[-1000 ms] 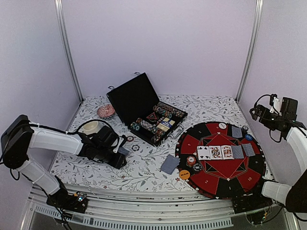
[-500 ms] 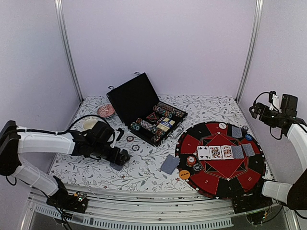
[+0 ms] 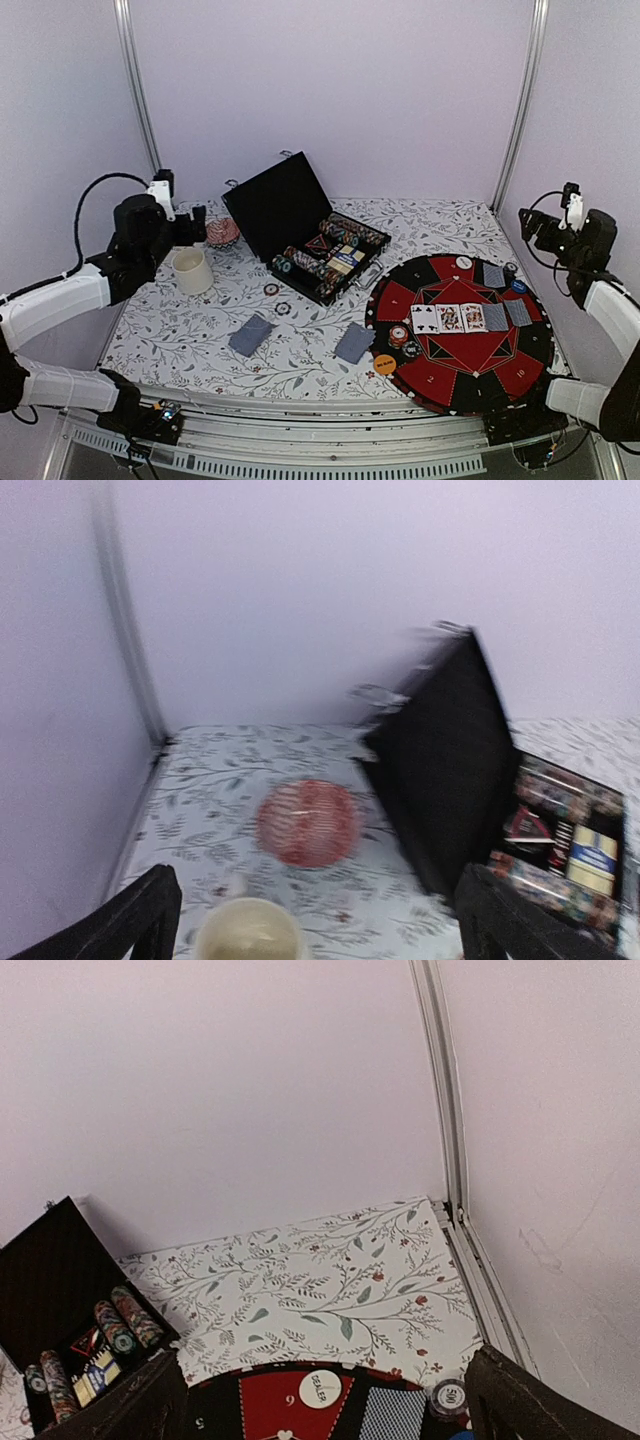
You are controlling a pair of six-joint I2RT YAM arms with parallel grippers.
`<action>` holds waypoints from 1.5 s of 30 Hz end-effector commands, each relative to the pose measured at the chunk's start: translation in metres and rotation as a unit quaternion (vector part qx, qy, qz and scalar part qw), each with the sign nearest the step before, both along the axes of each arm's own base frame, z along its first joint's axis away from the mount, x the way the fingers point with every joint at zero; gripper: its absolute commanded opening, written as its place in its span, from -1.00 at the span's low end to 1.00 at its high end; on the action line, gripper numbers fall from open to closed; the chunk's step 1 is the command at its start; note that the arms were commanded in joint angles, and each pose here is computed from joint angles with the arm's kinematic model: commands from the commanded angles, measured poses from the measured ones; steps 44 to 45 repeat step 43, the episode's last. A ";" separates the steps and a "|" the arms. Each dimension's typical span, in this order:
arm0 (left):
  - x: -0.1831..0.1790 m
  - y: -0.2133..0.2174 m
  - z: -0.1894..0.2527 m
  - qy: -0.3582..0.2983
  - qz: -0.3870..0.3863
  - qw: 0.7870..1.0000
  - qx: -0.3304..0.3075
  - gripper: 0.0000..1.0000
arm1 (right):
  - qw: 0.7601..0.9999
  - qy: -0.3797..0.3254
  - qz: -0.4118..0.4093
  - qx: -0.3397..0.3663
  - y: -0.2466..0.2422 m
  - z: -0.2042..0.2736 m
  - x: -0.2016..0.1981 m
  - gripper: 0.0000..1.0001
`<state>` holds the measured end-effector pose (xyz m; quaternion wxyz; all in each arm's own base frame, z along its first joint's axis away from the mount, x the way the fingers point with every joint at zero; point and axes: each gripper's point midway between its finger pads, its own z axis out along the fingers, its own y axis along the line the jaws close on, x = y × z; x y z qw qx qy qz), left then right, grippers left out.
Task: Distribute texas hold em gaming equipment
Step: Reset both arms
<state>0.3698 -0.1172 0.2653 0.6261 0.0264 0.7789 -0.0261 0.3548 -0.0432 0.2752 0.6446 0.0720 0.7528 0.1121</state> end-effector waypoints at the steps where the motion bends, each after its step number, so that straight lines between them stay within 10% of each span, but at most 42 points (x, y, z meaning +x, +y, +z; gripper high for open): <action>1: 0.000 0.096 0.000 -0.086 0.165 0.982 0.014 0.97 | 0.997 -0.068 -0.018 -0.039 -0.007 -0.021 0.005 0.98; 9: -0.034 0.184 -0.070 -0.103 0.271 0.957 0.028 0.97 | 0.995 -0.085 -0.019 -0.048 0.001 -0.086 0.002 0.98; 22: 0.003 0.135 -0.109 -0.110 0.096 0.989 0.034 0.97 | 0.988 -0.085 0.061 -0.112 0.053 -0.118 0.024 0.98; 45: 0.013 0.130 -0.110 -0.104 0.077 0.991 0.041 0.97 | 0.987 -0.085 0.061 -0.125 0.054 -0.118 0.024 0.98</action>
